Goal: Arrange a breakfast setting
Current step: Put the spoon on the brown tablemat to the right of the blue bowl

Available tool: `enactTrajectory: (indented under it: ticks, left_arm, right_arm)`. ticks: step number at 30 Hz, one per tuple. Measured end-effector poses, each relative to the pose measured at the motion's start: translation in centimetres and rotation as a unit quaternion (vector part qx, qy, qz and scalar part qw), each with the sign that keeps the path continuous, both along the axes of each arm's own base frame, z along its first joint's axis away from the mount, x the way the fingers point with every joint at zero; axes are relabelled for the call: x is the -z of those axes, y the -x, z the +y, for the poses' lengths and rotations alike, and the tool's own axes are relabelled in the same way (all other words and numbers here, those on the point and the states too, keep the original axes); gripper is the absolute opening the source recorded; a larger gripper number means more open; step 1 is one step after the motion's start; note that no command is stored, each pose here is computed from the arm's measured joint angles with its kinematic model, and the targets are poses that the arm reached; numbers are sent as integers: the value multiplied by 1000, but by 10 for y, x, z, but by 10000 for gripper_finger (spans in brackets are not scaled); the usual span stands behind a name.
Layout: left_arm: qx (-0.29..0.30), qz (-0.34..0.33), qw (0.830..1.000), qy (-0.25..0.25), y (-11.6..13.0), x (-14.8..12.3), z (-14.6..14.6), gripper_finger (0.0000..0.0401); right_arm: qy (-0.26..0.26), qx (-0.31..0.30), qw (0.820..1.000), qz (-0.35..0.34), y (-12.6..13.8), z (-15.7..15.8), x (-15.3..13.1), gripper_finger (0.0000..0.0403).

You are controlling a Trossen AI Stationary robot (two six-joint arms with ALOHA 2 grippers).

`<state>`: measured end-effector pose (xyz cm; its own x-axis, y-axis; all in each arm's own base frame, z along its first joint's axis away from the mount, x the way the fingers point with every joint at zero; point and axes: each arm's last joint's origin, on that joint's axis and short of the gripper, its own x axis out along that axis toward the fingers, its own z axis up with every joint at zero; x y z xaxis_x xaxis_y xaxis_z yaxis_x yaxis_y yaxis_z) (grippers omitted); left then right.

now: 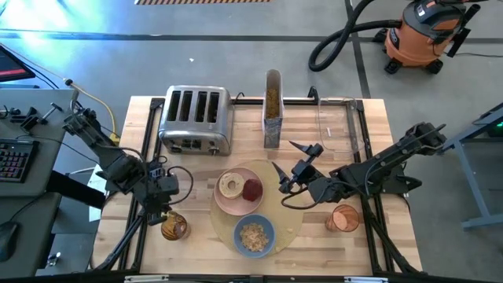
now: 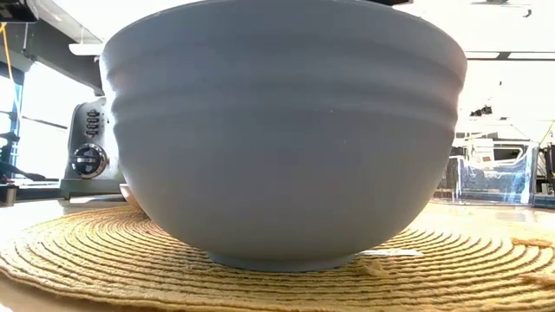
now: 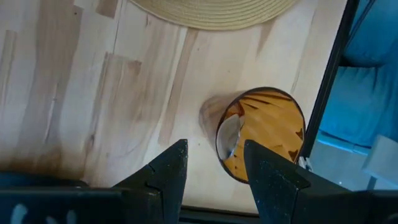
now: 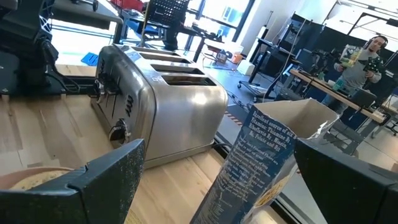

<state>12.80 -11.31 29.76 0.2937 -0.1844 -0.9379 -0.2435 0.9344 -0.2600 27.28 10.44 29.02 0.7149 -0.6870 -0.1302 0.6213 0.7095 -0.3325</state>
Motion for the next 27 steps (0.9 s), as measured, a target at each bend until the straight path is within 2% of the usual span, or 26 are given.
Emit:
enactTrajectory:
  ticks: [9,19,27]
  left_arm:
    - [8,-1,1000,11,2,13,-8,149]
    - [8,-14,1000,19,-2,14,-12,149]
    - [16,7,1000,-2,-7,24,-22,149]
  right_arm:
    - [0,0,1000,0,0,0,0,397]
    - [0,0,1000,0,0,0,0,397]
    - [1,0,1000,2,0,0,0,397]
